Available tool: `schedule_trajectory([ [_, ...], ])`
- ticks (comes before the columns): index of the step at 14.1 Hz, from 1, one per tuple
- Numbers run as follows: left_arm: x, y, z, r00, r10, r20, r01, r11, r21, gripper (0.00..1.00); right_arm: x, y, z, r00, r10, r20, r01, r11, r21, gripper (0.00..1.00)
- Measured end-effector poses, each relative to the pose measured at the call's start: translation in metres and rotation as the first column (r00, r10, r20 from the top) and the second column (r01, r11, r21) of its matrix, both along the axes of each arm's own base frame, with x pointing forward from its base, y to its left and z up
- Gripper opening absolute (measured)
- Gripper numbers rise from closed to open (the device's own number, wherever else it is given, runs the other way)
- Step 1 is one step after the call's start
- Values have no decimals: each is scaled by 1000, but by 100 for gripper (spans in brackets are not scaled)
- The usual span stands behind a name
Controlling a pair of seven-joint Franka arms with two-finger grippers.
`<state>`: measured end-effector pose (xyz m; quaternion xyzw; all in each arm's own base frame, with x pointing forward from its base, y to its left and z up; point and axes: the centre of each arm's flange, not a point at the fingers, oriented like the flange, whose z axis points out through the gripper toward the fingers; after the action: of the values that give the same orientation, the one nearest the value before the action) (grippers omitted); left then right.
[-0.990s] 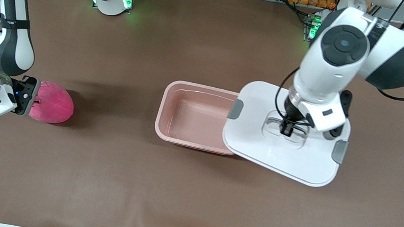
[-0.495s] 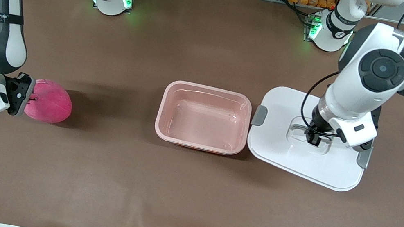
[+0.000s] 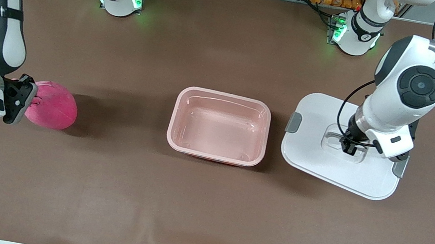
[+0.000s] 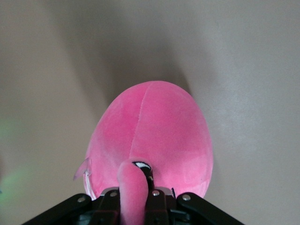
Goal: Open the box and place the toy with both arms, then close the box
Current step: 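Lift the lid off with the left gripper while the right gripper lifts the toy, then carry the pink toy over the open pink box with the right gripper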
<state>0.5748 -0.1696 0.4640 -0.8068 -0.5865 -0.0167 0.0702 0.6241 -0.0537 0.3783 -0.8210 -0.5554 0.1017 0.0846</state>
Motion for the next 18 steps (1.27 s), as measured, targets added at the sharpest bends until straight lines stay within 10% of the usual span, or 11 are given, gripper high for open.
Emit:
schedule_trajectory([
  [18,1,62,-64,998,23,56,-19,997,-78,7,-32,154,88,909,-416,27,416,899,-136,12],
])
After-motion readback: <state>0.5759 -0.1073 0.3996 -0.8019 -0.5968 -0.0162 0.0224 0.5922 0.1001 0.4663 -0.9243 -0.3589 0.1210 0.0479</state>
